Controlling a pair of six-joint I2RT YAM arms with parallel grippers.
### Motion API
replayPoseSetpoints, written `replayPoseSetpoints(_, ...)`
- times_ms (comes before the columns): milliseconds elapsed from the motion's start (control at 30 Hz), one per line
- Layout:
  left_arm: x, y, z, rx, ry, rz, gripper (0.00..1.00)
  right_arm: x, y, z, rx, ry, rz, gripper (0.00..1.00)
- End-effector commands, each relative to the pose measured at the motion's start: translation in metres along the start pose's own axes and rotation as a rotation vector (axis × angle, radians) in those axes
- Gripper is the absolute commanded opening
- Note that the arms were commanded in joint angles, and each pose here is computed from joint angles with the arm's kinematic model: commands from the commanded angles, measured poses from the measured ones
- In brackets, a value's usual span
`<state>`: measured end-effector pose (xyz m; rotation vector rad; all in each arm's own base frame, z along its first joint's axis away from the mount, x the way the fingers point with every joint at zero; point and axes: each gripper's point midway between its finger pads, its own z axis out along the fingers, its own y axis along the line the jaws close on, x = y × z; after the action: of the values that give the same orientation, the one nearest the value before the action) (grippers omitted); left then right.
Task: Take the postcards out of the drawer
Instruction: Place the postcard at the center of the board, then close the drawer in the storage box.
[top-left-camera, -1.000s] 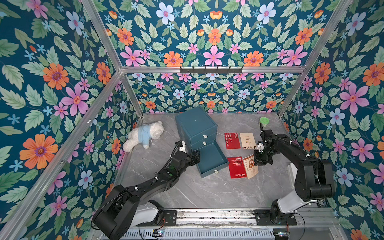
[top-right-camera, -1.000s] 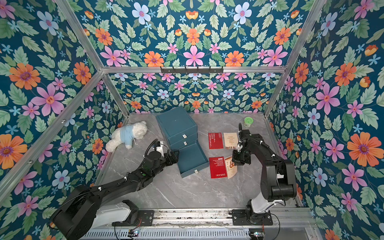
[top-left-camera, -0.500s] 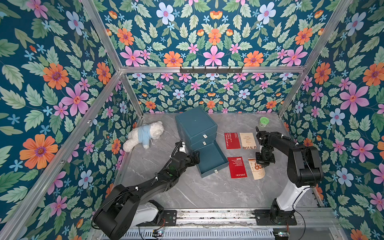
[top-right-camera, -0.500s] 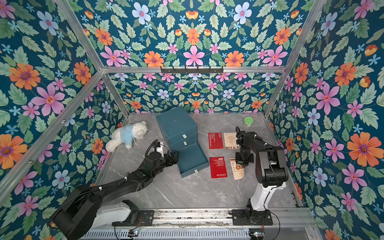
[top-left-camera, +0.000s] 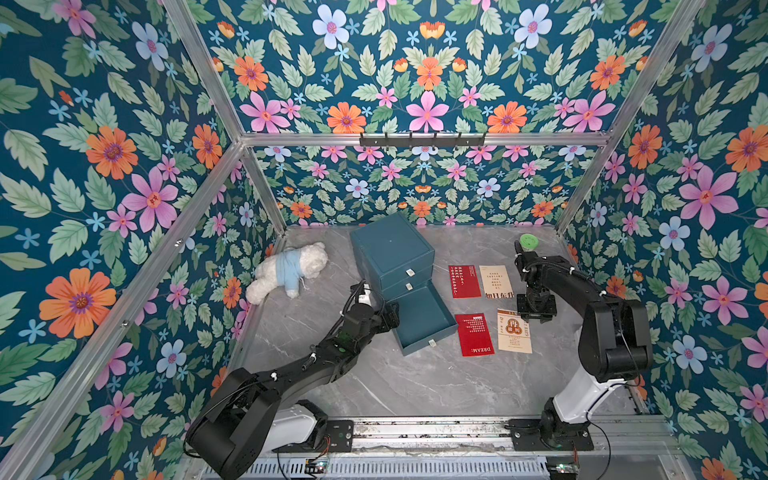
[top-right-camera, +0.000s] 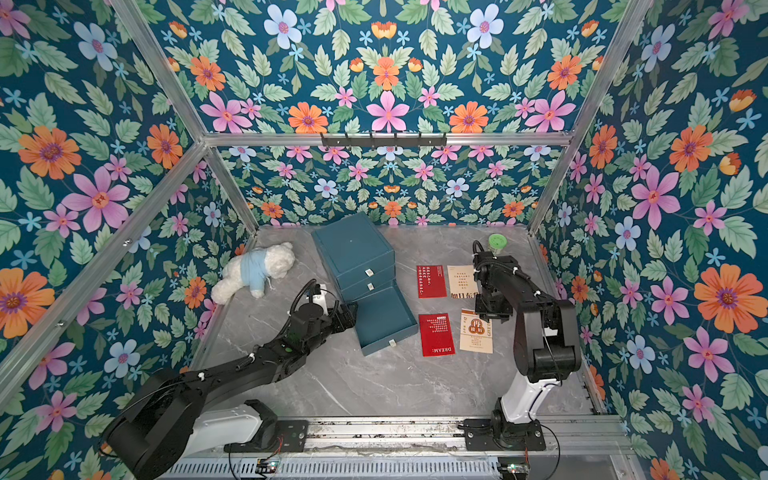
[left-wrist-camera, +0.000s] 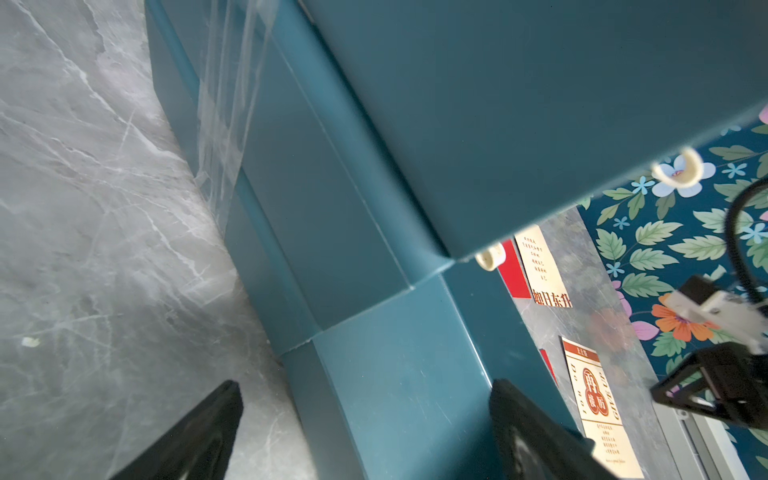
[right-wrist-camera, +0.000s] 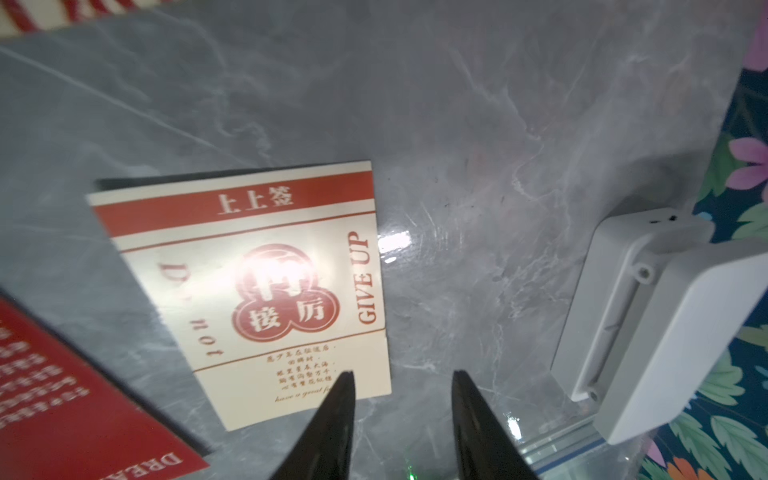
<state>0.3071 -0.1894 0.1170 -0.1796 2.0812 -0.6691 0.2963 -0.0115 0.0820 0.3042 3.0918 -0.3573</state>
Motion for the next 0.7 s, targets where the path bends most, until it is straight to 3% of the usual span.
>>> replayPoseSetpoints(0,-0.005,0.006,-0.002,-0.034,-0.019,0.003,0.96,0.002,0.019,-0.024,-0.068,-0.060,-0.034,0.44)
replayPoseSetpoints(300,-0.014,0.010,-0.017,-0.063,-0.048,-0.002,0.96,0.040,0.109,-0.072,-0.490,-0.200,-0.107,0.48)
replayPoseSetpoints(500,-0.018,0.018,-0.022,-0.091,-0.073,-0.018,0.97,0.086,0.168,-0.084,-0.796,-0.228,-0.154,0.48)
replayPoseSetpoints(667,-0.022,0.021,-0.023,-0.097,-0.091,-0.061,0.98,0.105,0.209,-0.089,-1.023,-0.255,-0.166,0.49)
